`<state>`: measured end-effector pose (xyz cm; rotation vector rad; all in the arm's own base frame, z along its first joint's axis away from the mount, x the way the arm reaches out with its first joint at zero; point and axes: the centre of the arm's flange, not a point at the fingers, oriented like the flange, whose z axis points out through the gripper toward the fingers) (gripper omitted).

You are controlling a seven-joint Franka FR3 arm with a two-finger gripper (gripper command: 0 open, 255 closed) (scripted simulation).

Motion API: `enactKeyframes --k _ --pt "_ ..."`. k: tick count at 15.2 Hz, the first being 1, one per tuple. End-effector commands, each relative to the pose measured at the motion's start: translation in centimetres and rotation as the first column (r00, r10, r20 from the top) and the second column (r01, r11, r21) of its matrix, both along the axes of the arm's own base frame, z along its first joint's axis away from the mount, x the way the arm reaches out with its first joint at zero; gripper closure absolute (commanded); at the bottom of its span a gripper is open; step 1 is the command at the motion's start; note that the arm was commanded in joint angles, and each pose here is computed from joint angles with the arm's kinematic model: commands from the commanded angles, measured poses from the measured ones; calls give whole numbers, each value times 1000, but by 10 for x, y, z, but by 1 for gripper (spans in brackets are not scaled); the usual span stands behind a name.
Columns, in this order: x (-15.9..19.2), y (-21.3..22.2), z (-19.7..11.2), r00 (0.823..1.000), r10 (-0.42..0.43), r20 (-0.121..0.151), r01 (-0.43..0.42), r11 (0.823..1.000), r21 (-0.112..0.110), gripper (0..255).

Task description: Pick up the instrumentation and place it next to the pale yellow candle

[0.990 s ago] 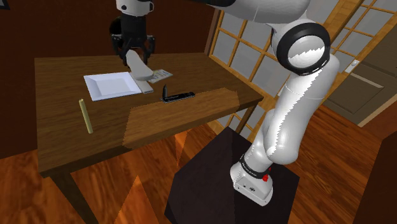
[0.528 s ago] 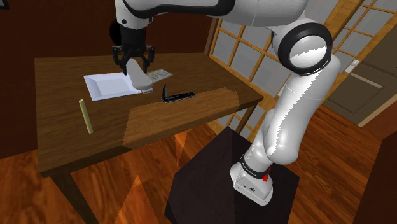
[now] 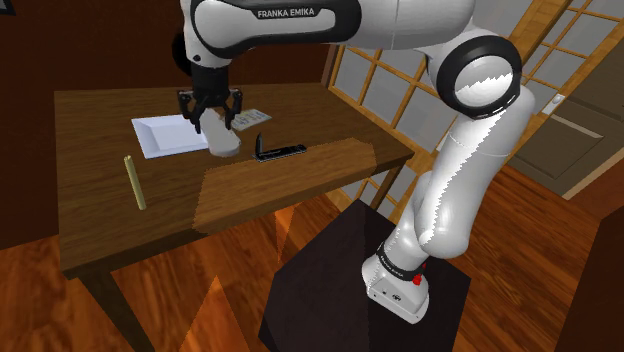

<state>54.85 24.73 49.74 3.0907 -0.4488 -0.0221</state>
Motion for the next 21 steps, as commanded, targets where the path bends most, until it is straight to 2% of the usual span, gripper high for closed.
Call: enactKeyframes --k 1,21 --pt "0 1 -10 1000 0 1 0 1000 0 255" --pt "0 1 -116 1000 0 1 0 1000 0 255"
